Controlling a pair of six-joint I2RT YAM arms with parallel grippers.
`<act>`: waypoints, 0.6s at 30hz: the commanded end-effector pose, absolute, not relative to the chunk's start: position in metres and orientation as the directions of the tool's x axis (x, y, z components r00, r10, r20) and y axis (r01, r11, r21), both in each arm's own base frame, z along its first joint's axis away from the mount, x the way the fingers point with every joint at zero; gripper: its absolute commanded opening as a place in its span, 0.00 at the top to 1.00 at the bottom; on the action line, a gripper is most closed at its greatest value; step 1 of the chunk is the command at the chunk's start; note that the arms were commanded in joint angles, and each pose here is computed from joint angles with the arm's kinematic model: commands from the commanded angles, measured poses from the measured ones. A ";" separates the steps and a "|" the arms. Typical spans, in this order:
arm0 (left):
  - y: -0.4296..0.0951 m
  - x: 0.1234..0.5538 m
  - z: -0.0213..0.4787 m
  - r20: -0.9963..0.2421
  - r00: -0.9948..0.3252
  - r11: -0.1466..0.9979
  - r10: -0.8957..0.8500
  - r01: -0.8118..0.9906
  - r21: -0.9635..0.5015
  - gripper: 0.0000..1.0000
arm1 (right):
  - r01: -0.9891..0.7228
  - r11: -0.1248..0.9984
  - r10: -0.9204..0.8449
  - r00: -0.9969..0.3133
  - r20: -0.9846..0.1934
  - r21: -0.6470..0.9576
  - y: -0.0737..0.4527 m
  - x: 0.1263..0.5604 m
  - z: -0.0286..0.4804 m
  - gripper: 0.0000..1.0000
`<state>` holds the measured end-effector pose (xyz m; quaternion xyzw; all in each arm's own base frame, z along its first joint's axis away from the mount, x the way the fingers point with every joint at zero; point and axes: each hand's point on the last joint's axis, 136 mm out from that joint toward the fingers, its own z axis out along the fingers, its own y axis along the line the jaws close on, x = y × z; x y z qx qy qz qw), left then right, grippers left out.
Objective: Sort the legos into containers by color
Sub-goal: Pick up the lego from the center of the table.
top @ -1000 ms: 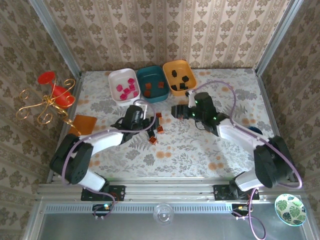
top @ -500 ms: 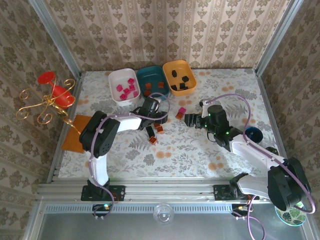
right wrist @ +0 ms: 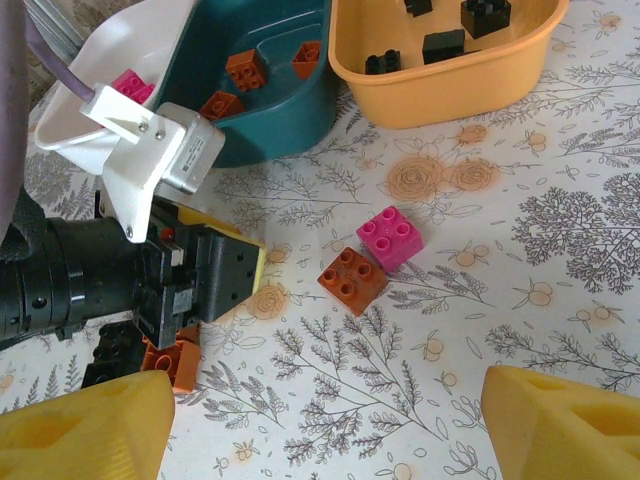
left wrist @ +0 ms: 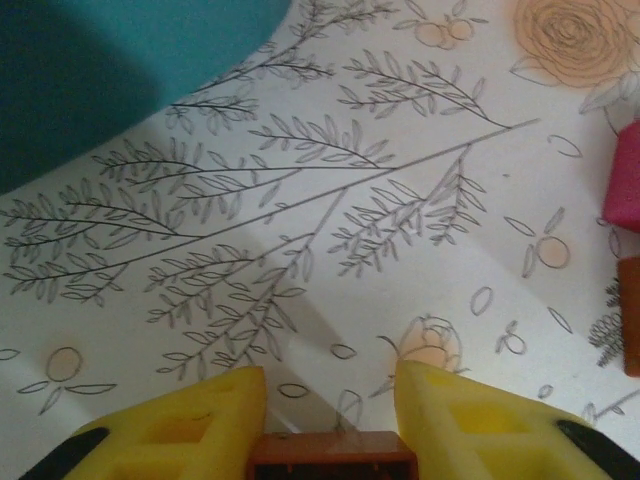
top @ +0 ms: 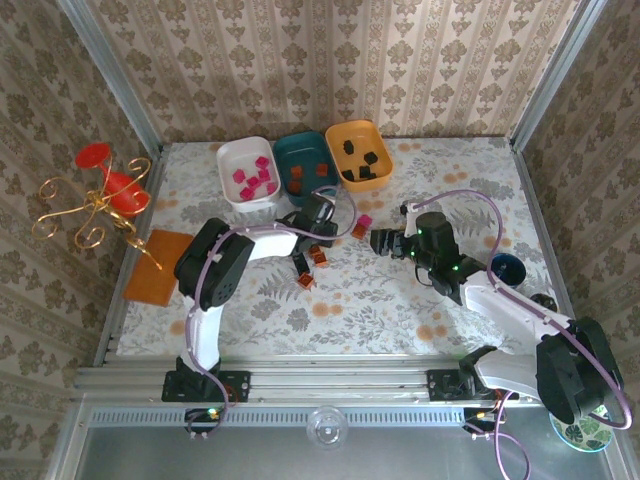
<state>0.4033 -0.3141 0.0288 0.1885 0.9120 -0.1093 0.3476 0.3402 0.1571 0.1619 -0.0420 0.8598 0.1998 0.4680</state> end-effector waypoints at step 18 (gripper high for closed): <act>-0.277 0.515 0.146 -0.837 -0.537 0.937 0.106 0.335 -0.097 0.68 | -0.238 0.933 0.122 -0.499 -0.858 0.271 0.148 0.342 0.171 0.18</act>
